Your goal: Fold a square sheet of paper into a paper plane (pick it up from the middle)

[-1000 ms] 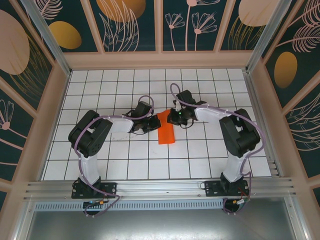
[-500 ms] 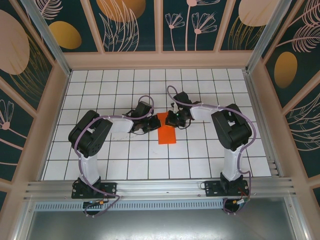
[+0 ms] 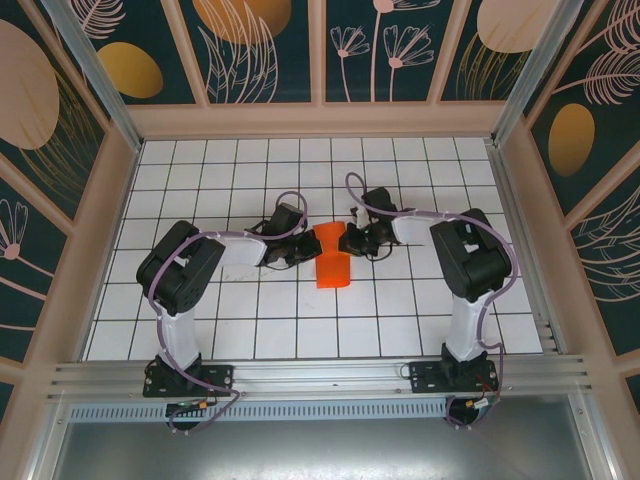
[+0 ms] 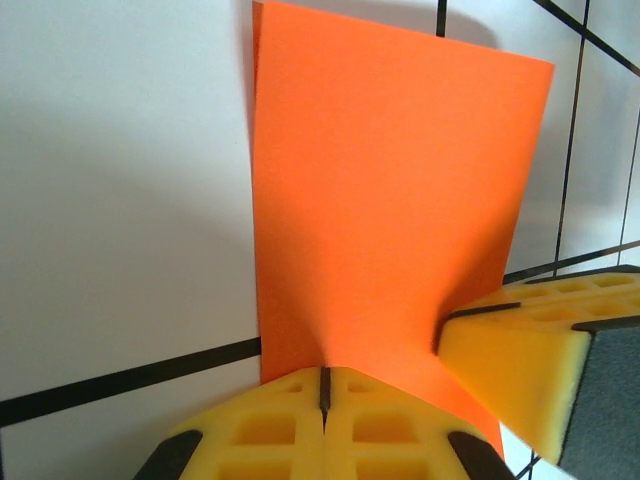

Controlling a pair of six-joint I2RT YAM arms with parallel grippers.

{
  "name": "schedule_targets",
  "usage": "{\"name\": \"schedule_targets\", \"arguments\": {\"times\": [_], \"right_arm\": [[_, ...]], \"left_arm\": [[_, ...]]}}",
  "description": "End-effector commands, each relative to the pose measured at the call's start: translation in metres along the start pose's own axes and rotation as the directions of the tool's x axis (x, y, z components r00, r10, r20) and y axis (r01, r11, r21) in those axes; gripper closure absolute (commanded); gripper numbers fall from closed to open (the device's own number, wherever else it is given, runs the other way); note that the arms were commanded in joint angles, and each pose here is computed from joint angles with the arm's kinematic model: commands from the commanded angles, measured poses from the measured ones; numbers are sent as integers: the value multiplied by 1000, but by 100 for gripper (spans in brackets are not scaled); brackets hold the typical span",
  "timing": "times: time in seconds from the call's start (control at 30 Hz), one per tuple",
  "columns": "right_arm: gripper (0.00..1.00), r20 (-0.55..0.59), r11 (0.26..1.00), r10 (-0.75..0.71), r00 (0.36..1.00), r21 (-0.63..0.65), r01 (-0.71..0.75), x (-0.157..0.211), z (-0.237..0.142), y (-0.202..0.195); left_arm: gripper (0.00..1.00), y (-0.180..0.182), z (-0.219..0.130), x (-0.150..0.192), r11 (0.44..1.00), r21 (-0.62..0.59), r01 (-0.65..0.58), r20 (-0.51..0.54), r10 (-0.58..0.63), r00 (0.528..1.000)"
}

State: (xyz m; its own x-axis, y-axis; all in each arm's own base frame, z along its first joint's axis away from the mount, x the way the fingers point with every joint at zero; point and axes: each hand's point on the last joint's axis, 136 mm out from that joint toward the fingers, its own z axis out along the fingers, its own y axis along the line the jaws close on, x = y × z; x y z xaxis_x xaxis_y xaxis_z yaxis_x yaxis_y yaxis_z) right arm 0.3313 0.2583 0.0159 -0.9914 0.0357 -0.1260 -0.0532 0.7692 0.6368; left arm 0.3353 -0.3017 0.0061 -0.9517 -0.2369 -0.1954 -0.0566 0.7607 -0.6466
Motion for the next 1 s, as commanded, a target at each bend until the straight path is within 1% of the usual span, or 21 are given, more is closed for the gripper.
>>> {"name": "schedule_targets", "arguments": {"times": [0.0,0.07,0.13,0.2,0.3,0.4,0.5,0.6,0.73,0.83,0.97], "right_arm": [[100,-1,989,61,998,134,-60,13,-12,-51],[100,28,989,60,998,131,-63,6,-20,-51],[100,67,992,43,997,112,-50,-3,-29,-41],[100,109,998,17,994,59,-23,-13,-39,-21],[100,143,1000,-15,990,-19,18,-21,-45,6],[100,122,996,-43,992,-77,53,-19,-31,28],[100,93,995,-50,994,-79,57,-18,-12,32],[100,76,995,-54,996,-83,60,-20,1,31],[100,84,997,-41,996,-59,46,-24,5,17],[100,106,1000,-5,994,-19,7,-28,2,-10],[100,171,997,76,982,19,-80,-41,-13,-49]], "left_arm": [[100,129,5,68,902,-424,76,-125,-141,982],[100,129,4,69,904,-422,66,-130,-132,983],[100,127,4,68,908,-416,61,-131,-126,983],[100,125,5,67,911,-409,60,-132,-124,983],[100,124,5,66,912,-405,59,-130,-121,984],[100,124,5,66,913,-405,56,-132,-120,984],[100,123,5,66,914,-403,56,-135,-120,984],[100,123,5,66,914,-403,54,-136,-119,984],[100,125,4,68,911,-408,55,-139,-121,983],[100,128,4,70,909,-414,55,-143,-124,982],[100,131,3,74,908,-417,53,-149,-125,981]]}}
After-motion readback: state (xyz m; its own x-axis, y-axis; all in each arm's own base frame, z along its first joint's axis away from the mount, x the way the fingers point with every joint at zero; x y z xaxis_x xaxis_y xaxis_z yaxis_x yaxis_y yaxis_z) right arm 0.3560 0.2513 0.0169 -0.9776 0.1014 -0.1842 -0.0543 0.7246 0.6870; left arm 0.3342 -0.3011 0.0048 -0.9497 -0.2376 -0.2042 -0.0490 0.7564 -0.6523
